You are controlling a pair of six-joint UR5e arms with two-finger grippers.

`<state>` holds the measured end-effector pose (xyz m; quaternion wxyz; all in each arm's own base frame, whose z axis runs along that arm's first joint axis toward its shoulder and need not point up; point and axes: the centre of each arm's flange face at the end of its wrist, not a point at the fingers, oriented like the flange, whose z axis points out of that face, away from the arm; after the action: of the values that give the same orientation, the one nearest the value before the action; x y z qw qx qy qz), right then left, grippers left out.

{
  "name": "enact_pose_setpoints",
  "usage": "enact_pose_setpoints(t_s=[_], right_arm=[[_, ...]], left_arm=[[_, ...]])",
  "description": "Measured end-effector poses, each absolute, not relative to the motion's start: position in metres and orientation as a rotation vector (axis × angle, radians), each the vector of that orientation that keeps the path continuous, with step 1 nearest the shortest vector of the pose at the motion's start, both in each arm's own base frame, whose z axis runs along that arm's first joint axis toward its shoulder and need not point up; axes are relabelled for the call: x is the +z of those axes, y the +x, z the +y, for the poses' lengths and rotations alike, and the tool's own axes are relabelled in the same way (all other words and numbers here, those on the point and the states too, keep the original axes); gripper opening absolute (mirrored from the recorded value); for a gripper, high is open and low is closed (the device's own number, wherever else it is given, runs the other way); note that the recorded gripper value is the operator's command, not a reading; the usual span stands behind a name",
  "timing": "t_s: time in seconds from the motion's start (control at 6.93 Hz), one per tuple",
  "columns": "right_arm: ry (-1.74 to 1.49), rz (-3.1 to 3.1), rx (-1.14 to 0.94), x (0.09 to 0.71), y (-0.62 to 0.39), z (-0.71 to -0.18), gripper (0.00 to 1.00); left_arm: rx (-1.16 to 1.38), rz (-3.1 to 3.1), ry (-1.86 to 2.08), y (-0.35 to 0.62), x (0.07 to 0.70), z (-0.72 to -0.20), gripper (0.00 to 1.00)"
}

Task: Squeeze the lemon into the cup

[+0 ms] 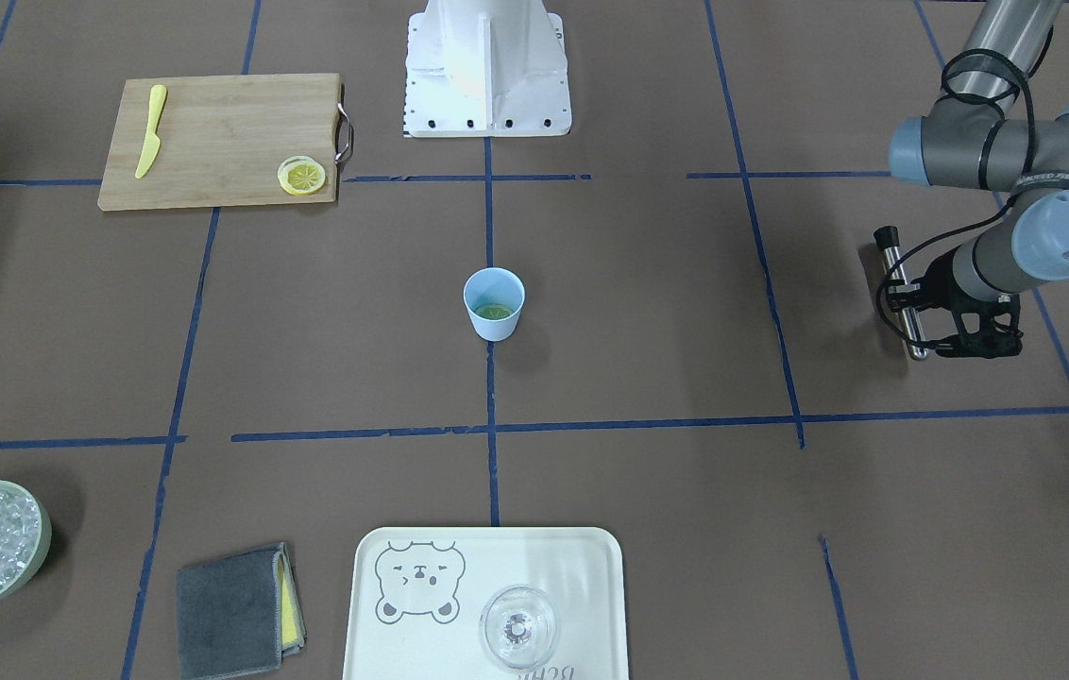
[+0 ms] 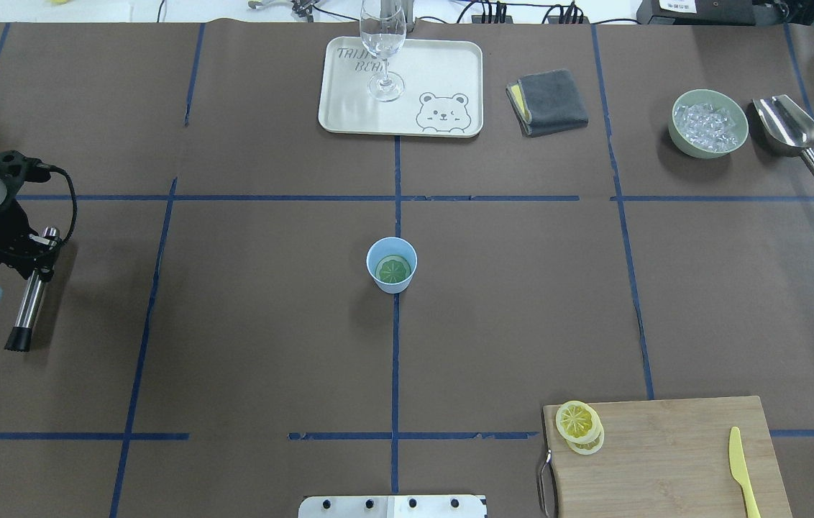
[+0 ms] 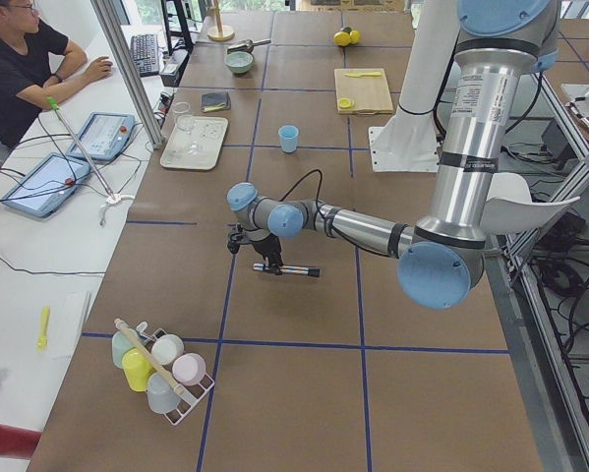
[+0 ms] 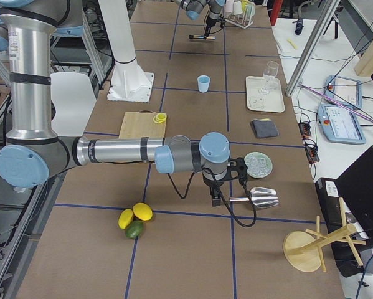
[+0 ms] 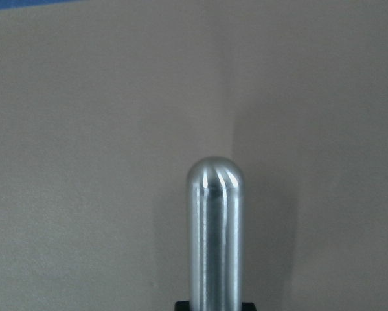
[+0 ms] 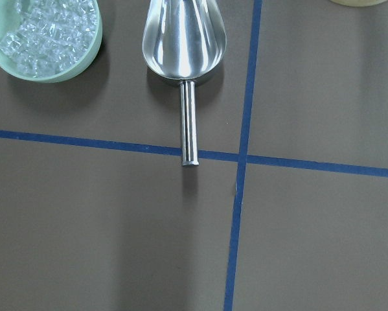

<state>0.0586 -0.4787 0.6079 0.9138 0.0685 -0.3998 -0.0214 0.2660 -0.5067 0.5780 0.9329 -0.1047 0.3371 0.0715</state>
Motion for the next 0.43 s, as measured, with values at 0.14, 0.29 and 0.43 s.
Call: enact_pose_setpoints(t_s=[0.14,0.29,0.43], right_arm=[[0.141,-0.824,-0.044,0.608,0.059,-0.479,1.00],[0.142,-0.824,-0.045,0.608,0.059,-0.479,1.00],[0.143,-0.823,-0.045,0.607,0.059,-0.479,1.00]], left_arm=[[0.144,0.686,-0.210,0.264,0.579,-0.508,1.00],[0.140,0.686,-0.206,0.261,0.578,-0.510,1.00],[0.128,0.690,-0.194,0.253,0.575,-0.514,1.00]])
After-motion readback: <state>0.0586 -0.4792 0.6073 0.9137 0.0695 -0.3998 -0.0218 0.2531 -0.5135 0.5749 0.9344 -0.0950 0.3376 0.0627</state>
